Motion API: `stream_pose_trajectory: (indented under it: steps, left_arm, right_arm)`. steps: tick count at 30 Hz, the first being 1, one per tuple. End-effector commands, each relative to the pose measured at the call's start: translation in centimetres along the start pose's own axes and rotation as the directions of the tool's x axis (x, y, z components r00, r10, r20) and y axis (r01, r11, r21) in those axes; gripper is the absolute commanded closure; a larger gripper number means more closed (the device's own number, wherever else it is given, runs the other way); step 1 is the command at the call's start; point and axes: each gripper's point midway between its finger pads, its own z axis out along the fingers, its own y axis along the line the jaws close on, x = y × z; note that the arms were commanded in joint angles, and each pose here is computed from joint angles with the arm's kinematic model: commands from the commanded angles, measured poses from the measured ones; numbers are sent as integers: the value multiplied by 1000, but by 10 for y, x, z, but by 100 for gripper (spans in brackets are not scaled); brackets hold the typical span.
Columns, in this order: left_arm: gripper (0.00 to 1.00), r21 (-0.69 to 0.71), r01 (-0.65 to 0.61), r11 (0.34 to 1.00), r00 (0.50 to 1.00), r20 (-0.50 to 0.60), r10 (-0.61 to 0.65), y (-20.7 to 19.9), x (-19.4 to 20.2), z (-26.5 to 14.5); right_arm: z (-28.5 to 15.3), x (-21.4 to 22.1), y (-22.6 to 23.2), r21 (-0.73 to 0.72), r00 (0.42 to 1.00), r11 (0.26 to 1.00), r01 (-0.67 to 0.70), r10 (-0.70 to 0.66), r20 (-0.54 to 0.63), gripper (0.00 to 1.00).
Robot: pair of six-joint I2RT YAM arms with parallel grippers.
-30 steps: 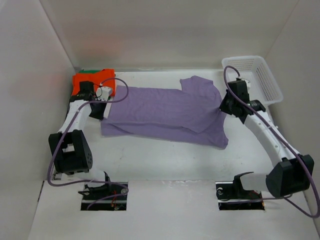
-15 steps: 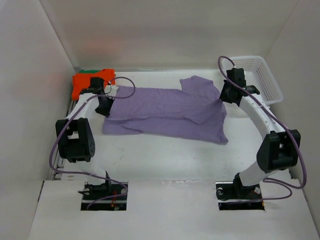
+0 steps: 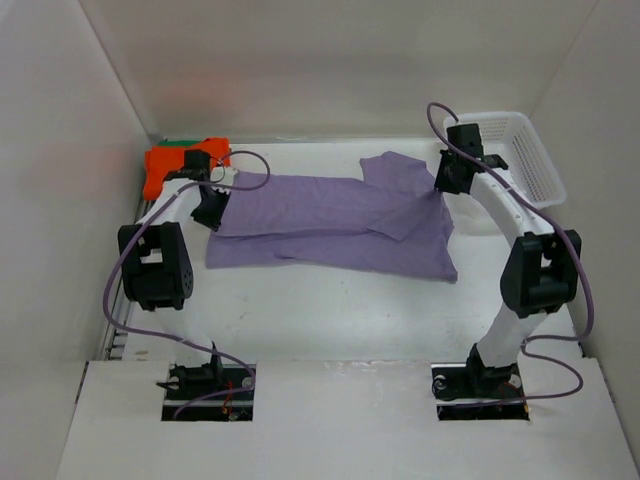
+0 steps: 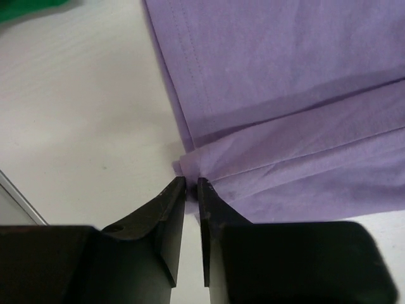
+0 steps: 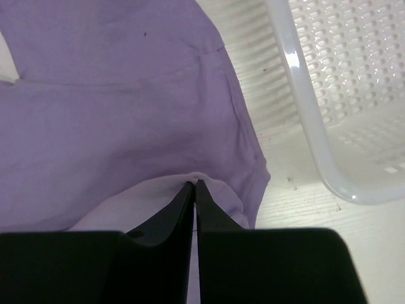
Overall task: Fold and stack the t-shirts
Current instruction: Fold the flattened tshirt in 1/3 of the way
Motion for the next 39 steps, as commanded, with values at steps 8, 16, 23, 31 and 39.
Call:
stream_pose_trajectory:
  steps: [8,16,23,31,39]
  left_arm:
    - [56,-130,145,981,978,168,-122,59,-32,-44]
    - [50,12,74,997,997,-21,-74,-11,64,-32]
    - [46,84,137,987,990,-56,-133,-29,65,-3]
    - [58,164,173,971,981,-112,-156,-44,64,25]
    - [100,186,206,961,976,-110,-188,-38,76,23]
  right_arm:
    - [-35,-49,25,-41,992,999,21,-16,129,54]
    - [-69,83,16,-53,995,994,-93,91,-43,41]
    - [-50,159,-23,22,965,974,-227,228,-133,31]
    - [-13,196,-41,44,895,922,-384,383,-228,41]
    - [-22,194,-65,67,872,890,-451,456,-177,100]
